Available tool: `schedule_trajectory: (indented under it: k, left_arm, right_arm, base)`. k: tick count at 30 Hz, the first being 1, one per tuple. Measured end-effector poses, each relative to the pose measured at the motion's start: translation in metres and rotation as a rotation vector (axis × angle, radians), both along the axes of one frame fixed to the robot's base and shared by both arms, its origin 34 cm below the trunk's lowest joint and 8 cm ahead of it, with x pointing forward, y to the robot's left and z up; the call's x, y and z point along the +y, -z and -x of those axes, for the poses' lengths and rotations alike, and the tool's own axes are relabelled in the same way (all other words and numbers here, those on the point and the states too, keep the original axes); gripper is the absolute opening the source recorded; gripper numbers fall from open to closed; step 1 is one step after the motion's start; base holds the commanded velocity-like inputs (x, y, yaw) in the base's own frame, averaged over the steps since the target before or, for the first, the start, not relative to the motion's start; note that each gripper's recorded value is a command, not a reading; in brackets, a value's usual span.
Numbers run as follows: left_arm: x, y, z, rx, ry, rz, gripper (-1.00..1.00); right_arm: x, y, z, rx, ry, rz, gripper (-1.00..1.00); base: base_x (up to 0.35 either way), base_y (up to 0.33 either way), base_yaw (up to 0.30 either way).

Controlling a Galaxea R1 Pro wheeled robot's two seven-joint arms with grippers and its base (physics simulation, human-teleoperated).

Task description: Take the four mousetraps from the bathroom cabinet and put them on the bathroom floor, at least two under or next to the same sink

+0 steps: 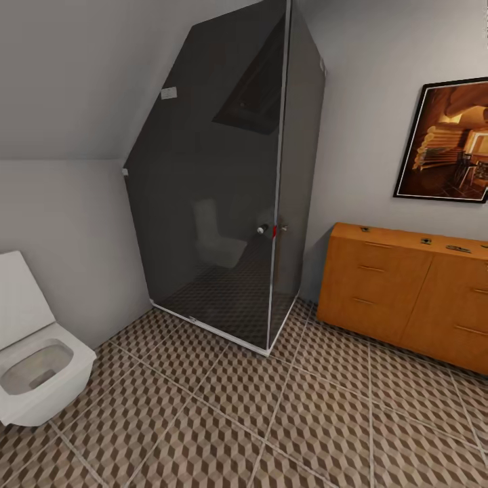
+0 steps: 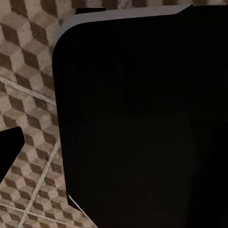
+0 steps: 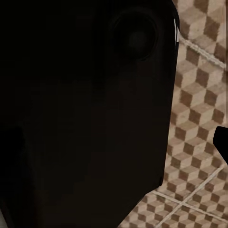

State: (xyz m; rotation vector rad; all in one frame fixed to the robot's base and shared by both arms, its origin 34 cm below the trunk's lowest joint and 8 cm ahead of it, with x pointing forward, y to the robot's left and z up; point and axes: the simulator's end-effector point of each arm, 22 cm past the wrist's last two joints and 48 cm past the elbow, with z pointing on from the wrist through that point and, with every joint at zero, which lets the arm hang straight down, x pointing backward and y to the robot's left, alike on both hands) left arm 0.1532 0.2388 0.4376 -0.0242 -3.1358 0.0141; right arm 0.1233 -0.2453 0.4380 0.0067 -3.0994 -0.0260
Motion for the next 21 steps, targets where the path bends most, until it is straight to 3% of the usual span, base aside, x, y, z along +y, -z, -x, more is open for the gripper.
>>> schedule_trajectory:
  k: [8,21]
  left_arm:
    - [-0.0008,0.0000,-0.0009,-0.002,0.000,0.001,1.00]
    - [-0.0033,-0.0001,-0.0029,-0.010,0.000,0.005,1.00]
  right_arm:
    - [0.0003,0.0000,0.0004,0.001,-0.001,-0.001,1.00]
    - [0.0004,0.0000,0.0007,0.001,-0.004,-0.003,1.00]
  base:
    - [0.000,-0.145,-0.124]
    - [0.000,-0.197,-0.265]
